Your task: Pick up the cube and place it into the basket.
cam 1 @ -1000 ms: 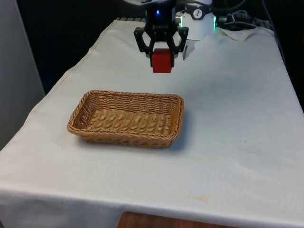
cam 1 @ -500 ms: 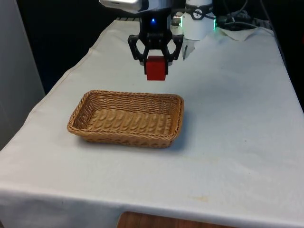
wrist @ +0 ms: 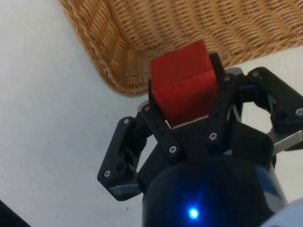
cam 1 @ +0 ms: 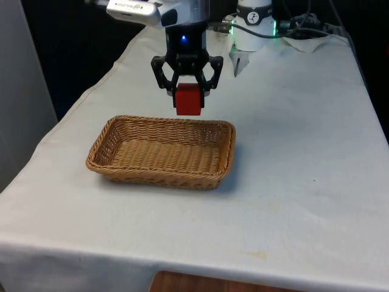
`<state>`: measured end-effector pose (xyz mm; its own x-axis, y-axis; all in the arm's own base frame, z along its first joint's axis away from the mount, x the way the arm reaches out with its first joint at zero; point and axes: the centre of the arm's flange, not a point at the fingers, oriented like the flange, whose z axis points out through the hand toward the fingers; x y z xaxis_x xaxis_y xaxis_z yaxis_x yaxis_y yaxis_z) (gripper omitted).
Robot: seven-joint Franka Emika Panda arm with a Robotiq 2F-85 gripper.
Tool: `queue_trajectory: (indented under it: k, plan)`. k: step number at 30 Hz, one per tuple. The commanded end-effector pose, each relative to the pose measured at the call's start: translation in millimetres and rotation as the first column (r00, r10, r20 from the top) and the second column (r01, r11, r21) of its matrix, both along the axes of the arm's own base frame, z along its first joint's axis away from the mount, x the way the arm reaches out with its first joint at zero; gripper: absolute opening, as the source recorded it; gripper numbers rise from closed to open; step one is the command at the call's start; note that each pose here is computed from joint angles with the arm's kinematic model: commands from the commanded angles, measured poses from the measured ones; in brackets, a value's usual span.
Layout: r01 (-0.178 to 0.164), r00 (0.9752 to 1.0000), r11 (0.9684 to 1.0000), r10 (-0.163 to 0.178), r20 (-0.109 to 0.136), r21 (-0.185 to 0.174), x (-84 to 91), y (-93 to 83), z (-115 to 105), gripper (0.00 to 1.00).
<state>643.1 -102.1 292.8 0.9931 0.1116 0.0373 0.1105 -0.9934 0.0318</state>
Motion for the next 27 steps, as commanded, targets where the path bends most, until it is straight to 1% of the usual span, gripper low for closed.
queue_trajectory:
  k: [1,2,3,4,7,11,12,13,16,19,20,21,27]
  plan:
    - [-0.002,1.0,0.9999,0.002,-0.004,0.012,3.0,-1.9,-1,0.01]
    - [-0.003,1.0,0.9999,0.003,-0.004,0.012,5.0,-2.7,-2,0.01]
    - [-0.001,1.0,1.0,0.001,0.001,0.001,4.3,-2.3,-1,0.01]
    - [-0.004,1.0,0.9999,0.004,-0.003,0.013,7.0,-3.6,-2,0.01]
    - [-0.008,1.0,0.9999,0.008,0.0,0.014,12.6,-6.4,-5,0.01]
    - [-0.011,0.9999,0.9999,0.011,0.005,0.013,18.9,-11.3,-9,0.01]
    - [-0.008,0.9999,1.0,0.008,0.009,0.002,17.6,-9.7,-8,0.01]
    - [-0.012,0.9999,0.9998,0.012,0.006,0.013,19.9,-12.3,-10,0.01]
    - [-0.017,0.9998,0.9998,0.017,0.007,0.012,22.9,-14.9,-13,0.01]
    - [-0.029,0.9995,0.9995,0.029,0.01,0.011,26.4,-17.9,-17,0.01]
    - [-0.023,0.9997,0.9997,0.023,0.012,0.002,24.8,-17.4,-16,0.01]
    - [-0.032,0.9994,0.9994,0.032,0.01,0.01,27.1,-19.7,-19,0.01]
    - [-0.053,0.9985,0.9985,0.053,0.01,0.009,31.7,-24.2,-26,0.01]
